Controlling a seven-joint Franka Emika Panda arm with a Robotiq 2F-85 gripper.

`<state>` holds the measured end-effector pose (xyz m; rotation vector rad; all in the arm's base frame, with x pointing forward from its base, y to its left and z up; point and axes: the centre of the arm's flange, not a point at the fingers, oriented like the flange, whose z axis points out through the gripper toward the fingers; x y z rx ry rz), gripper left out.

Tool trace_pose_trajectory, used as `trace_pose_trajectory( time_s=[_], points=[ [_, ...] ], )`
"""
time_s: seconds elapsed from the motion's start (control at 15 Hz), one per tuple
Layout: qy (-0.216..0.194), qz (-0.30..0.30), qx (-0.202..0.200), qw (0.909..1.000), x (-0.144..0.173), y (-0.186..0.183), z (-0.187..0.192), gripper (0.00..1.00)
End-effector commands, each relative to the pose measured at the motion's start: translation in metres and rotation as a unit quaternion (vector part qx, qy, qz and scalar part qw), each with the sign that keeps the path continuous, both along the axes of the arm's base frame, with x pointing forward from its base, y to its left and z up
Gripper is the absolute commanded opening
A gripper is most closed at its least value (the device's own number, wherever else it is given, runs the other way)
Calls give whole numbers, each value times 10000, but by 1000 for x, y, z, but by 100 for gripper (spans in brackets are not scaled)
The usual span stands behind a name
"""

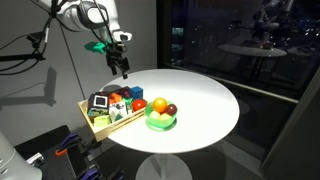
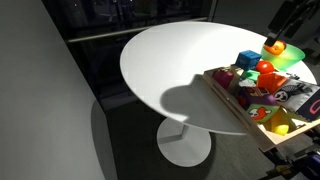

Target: Remove the blue block from the stack in the wooden tray and put it on the table

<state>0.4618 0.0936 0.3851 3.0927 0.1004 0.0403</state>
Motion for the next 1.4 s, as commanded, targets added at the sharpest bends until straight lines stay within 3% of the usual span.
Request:
trace_pose_trajectory(
  time_s=[0.0, 0.53, 1.07, 1.13, 1.2, 1.33],
  points=[
    [-30, -196, -155, 9997, 34, 5, -12, 100],
    [133, -468, -565, 9972, 65, -2, -55, 100],
    [364, -566, -645, 9956, 76, -14, -89, 100],
    [387, -563, -660, 9955, 76, -15, -93, 75],
    [405, -571, -669, 9953, 77, -15, -95, 74],
    [445, -592, -664, 9950, 78, -14, -97, 56]
  ],
)
